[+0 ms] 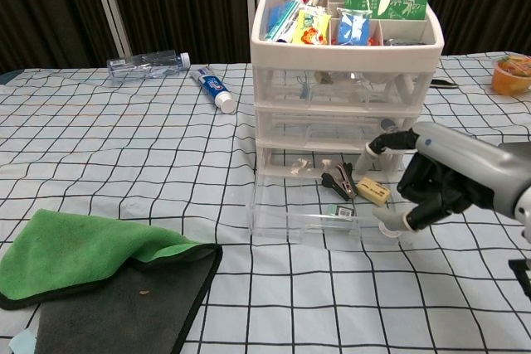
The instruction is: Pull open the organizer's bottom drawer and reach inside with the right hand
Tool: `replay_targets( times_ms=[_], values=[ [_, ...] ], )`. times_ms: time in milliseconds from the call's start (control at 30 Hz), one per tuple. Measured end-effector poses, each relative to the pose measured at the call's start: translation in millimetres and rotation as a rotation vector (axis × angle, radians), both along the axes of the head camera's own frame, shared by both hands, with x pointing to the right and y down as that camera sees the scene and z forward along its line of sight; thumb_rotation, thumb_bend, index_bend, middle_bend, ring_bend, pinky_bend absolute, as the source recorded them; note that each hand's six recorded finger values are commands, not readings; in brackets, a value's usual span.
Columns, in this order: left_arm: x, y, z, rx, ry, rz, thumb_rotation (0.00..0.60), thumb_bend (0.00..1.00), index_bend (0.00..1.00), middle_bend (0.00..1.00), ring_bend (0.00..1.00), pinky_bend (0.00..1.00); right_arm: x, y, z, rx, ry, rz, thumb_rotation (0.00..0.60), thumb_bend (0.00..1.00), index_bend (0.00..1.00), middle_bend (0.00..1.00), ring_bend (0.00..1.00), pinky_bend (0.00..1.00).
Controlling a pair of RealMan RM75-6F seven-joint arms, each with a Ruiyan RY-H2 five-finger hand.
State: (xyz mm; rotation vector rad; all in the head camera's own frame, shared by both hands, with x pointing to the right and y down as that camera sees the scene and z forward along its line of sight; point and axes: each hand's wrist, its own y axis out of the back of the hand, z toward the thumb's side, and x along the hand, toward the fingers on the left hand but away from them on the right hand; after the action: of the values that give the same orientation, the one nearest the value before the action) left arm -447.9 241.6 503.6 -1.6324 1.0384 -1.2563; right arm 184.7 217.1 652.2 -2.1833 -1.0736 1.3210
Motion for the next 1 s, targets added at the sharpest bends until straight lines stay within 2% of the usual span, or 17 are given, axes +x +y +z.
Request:
replay_targets(
  times_ms=[233,400,700,1000],
  values=[
    [-3.3,-2.5,-0.5,0.006,0.000,-0.014,0.600,0.00,0.00,0.00,0.00,0.00,-10.0,-33.0,-1.9,0.082,0.059,-0.006,0.600,0.22,0.53,1.00,0.99,0.81],
    [-5.6,-5.2,2.0,0.000,-0.005,-0.024,0.600,0.00,0.00,0.00,0.00,0.00,-14.3,-49.6,8.2,0.114,0.117,-0.018,0.600,0.22,0.57,1.00,0.99,0.81],
    [-6.6,-7.9,4.9,-0.011,-0.005,-0.029,0.600,0.00,0.00,0.00,0.00,0.00,-20.2,-52.9,32.8,0.101,0.186,-0.007,0.600,0.21,0.57,1.00,1.00,0.81],
    [-7.4,-8.1,5.3,-0.023,0.010,-0.029,0.600,0.00,0.00,0.00,0.00,0.00,-25.8,-43.7,47.9,0.045,0.309,0.084,0.600,0.20,0.56,1.00,1.00,0.81]
  ],
)
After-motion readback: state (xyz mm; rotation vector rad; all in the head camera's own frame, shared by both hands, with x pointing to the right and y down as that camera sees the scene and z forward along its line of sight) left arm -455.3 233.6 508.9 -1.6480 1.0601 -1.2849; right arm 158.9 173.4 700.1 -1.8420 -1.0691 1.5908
